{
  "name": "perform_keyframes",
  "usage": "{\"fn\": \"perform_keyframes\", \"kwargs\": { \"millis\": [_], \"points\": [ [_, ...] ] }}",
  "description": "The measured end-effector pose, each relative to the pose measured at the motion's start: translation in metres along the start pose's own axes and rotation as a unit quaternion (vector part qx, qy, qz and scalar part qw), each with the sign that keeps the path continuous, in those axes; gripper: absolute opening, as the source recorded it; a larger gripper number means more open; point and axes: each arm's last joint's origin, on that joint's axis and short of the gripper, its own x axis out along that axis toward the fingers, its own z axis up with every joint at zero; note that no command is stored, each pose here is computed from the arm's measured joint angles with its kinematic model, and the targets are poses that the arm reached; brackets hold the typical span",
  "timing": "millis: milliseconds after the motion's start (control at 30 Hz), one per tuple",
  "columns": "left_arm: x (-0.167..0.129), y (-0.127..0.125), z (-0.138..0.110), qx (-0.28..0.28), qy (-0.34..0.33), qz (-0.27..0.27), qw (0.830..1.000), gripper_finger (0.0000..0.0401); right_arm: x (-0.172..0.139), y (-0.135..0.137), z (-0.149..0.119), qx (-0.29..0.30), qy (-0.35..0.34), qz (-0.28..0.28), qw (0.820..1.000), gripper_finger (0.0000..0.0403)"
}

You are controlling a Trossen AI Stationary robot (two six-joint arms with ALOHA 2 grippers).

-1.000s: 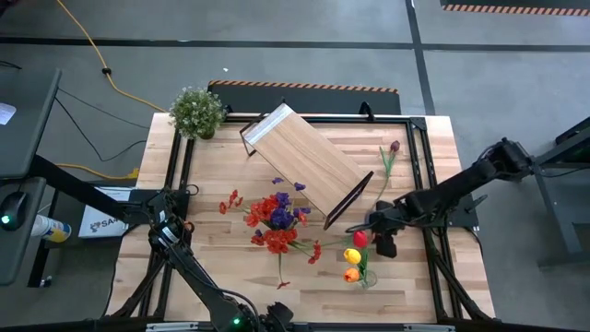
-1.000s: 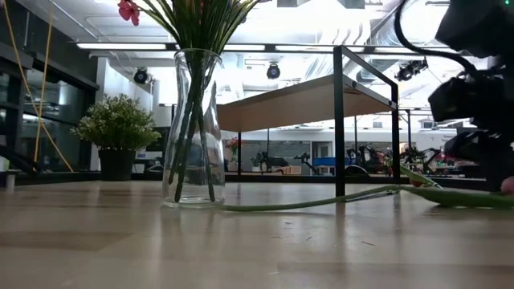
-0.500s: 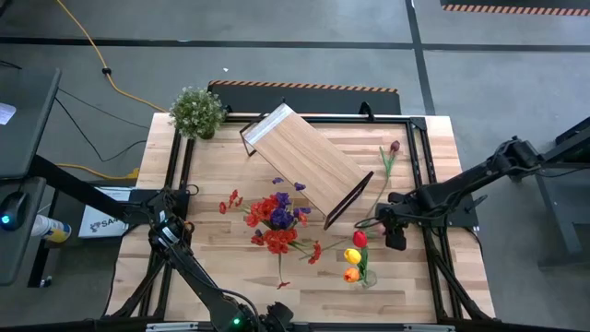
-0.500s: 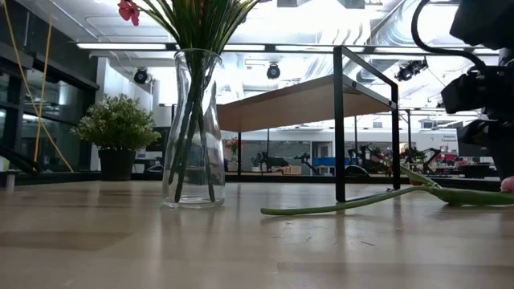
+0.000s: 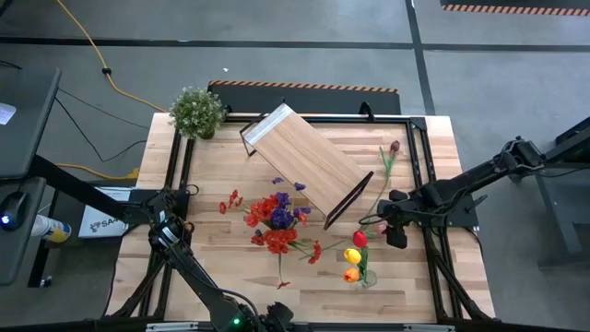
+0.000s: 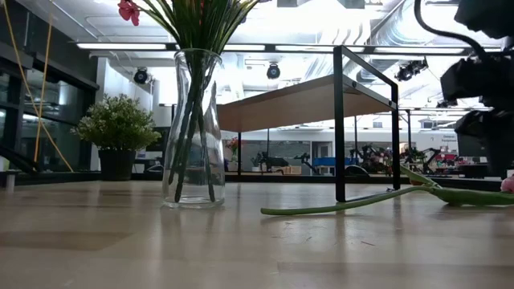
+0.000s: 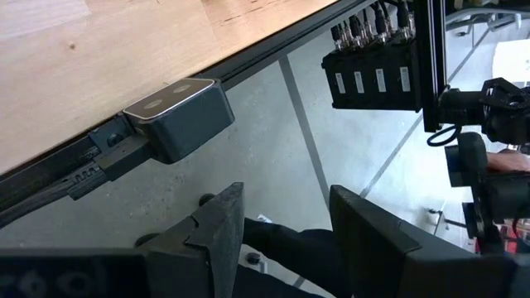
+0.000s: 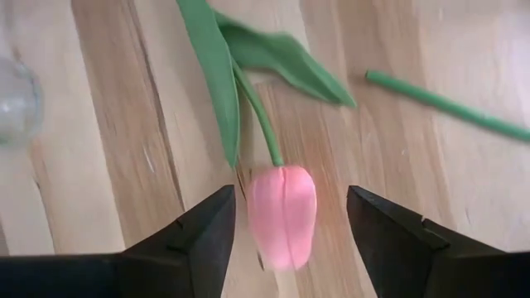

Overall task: Pick and place flowers into a vace then onto a shelf
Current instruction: Put the pink tulip into the right transparent vase

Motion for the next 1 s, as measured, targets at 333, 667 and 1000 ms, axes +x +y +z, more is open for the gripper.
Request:
{"fn": "perform_keyframes", "kwargs": {
  "millis": [333,667,1000],
  "points": [
    [0.000,0.000,0.000,0.000,0.000,0.000,1.000,0.0211,-0.005,0.011,0.015,-0.056,-0.088,0.063,0.993,0.0222],
    [0.000,0.000,0.001,0.000,-0.003,-0.001,1.000,0.0211,0.006,0.014,0.018,-0.105,-0.069,0.055,0.991,0.0215],
    [0.000,0.000,0.001,0.000,-0.004,-0.001,1.000,0.0211,0.032,0.015,0.019,-0.106,-0.017,0.027,0.994,0.0220]
  ]
}}
